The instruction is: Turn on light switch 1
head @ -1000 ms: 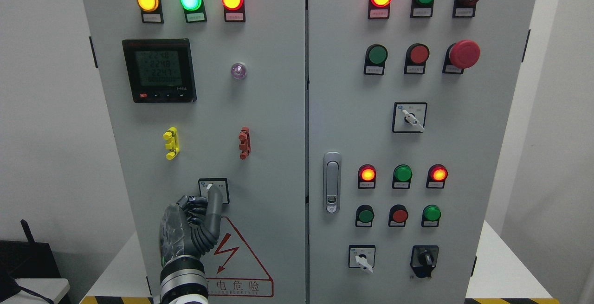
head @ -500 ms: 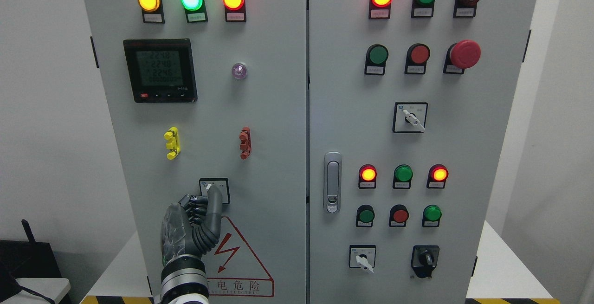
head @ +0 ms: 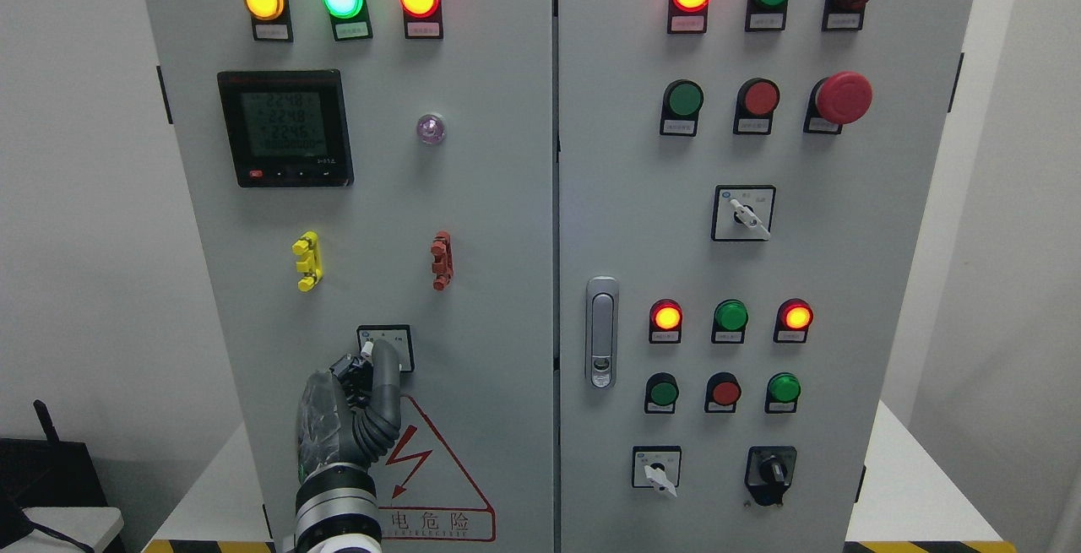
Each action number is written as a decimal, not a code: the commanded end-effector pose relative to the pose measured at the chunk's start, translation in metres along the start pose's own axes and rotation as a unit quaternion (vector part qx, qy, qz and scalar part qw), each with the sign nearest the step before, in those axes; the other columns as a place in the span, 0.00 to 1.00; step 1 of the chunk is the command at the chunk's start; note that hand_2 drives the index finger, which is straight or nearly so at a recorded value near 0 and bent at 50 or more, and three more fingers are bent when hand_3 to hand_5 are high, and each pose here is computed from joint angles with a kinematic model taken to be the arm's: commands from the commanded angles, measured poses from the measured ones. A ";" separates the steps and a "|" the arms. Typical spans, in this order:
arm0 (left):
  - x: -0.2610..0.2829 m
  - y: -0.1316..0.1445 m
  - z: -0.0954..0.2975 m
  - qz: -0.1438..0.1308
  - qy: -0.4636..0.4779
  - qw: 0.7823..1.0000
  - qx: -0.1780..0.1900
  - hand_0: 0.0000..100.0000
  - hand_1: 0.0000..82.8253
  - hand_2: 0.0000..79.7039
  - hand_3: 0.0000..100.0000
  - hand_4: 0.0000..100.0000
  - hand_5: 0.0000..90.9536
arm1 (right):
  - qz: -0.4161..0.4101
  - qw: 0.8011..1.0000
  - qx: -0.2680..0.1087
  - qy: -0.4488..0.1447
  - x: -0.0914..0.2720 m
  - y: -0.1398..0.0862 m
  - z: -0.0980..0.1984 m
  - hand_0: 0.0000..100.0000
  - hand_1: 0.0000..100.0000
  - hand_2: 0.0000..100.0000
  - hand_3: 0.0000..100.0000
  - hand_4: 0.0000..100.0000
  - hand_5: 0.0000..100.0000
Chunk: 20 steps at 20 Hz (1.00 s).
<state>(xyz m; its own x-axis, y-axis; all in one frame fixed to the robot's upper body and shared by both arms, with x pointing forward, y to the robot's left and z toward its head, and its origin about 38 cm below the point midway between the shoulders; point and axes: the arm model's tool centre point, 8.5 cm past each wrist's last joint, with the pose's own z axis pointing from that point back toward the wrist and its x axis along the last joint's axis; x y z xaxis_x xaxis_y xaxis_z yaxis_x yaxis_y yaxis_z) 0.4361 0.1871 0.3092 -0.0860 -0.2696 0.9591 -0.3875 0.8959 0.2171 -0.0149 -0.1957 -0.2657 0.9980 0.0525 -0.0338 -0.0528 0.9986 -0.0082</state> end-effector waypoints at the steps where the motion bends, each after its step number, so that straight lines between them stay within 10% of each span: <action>1: 0.000 0.001 0.000 0.001 -0.002 1.000 0.006 0.69 0.16 0.53 0.81 0.87 0.95 | -0.008 1.000 0.001 0.001 0.000 0.000 0.000 0.12 0.39 0.00 0.00 0.00 0.00; 9: 0.001 0.002 0.000 0.002 -0.002 1.000 0.008 0.69 0.13 0.52 0.81 0.87 0.95 | -0.008 1.000 0.001 0.001 0.000 0.000 0.000 0.12 0.39 0.00 0.00 0.00 0.00; 20: 0.001 0.002 0.001 0.003 -0.003 1.000 0.007 0.43 0.19 0.52 0.81 0.88 0.95 | -0.009 1.000 0.001 0.001 0.000 0.000 0.000 0.12 0.39 0.00 0.00 0.00 0.00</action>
<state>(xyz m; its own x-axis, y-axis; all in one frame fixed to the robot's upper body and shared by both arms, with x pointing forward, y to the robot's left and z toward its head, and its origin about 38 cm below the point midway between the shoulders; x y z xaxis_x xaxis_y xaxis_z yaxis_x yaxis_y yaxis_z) 0.4347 0.1891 0.3102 -0.0914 -0.2675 0.9592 -0.4073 0.8890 0.2091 -0.0149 -0.1957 -0.2657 0.9981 0.0525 -0.0338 -0.0528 0.9986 -0.0082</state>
